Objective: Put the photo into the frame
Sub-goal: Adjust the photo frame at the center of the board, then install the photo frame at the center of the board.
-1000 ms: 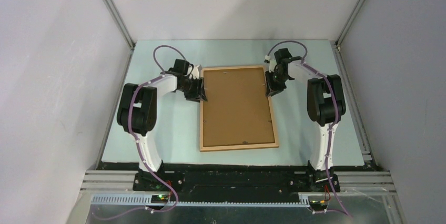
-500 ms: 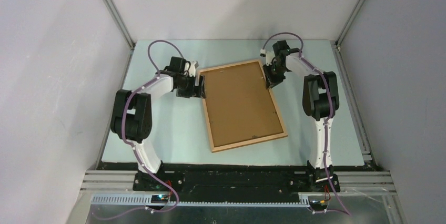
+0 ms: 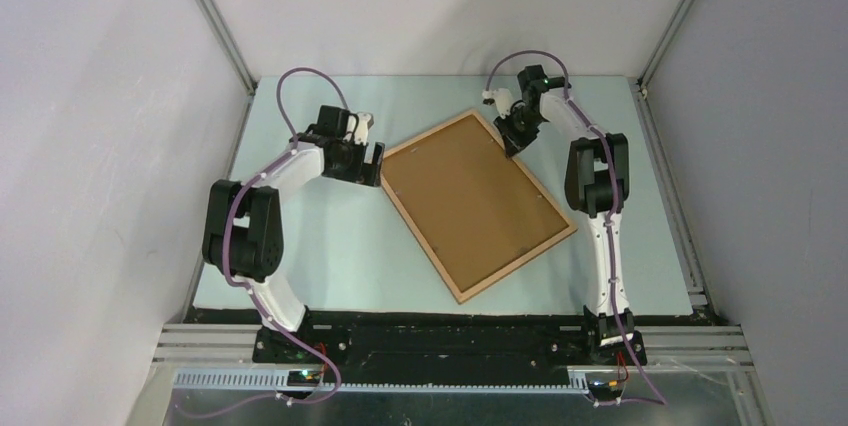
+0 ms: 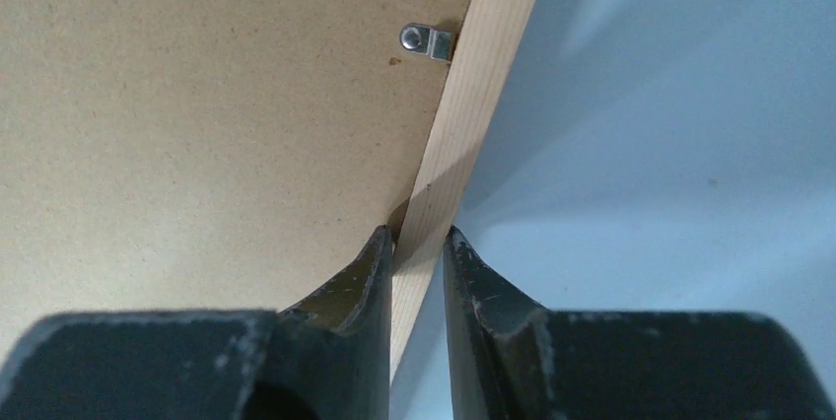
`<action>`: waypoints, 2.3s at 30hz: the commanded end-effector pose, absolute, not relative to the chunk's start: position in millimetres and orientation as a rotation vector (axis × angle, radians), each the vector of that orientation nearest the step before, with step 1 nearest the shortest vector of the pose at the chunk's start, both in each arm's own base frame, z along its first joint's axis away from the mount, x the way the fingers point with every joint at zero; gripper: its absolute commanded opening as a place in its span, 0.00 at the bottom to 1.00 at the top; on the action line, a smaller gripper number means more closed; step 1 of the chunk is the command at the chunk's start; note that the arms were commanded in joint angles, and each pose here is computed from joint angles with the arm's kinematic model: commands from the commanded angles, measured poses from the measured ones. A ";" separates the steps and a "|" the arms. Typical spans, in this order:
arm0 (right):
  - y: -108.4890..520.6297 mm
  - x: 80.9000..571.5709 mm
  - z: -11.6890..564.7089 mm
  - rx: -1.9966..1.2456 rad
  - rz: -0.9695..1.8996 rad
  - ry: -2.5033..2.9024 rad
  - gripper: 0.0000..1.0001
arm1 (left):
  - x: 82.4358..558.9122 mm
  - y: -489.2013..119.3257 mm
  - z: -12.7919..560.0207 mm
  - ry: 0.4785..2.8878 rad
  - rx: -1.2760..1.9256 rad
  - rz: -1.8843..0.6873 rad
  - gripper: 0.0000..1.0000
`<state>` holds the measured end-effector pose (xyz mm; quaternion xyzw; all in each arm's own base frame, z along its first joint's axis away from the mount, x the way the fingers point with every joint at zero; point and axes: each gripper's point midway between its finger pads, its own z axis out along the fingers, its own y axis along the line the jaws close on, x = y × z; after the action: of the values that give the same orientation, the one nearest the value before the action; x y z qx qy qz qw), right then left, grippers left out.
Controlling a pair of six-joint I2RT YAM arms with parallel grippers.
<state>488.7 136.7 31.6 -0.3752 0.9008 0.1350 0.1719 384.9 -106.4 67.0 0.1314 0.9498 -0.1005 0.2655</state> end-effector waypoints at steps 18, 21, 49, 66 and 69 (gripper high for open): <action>224.0 489.1 26.9 -1.667 0.528 2.126 0.00 | 397.7 -129.9 64.8 2.596 0.481 -0.307 0.99; 234.0 484.9 27.2 -1.691 0.553 2.097 0.00 | 396.1 -139.7 57.2 2.608 0.528 -0.324 0.96; 249.8 474.5 22.3 -1.734 0.585 2.064 0.00 | 380.0 -148.9 32.4 2.651 0.704 -0.272 0.68; 246.4 476.4 24.5 -1.719 0.577 2.073 0.00 | 373.2 -141.3 24.3 2.687 0.711 -0.229 0.57; 246.4 476.5 24.0 -1.717 0.577 2.075 0.00 | 370.0 -140.3 22.7 2.693 0.721 -0.227 0.56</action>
<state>470.9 239.0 31.3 -0.5997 0.7543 0.1988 0.1786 373.7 -143.2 24.8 0.2348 0.9513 -0.0917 0.1774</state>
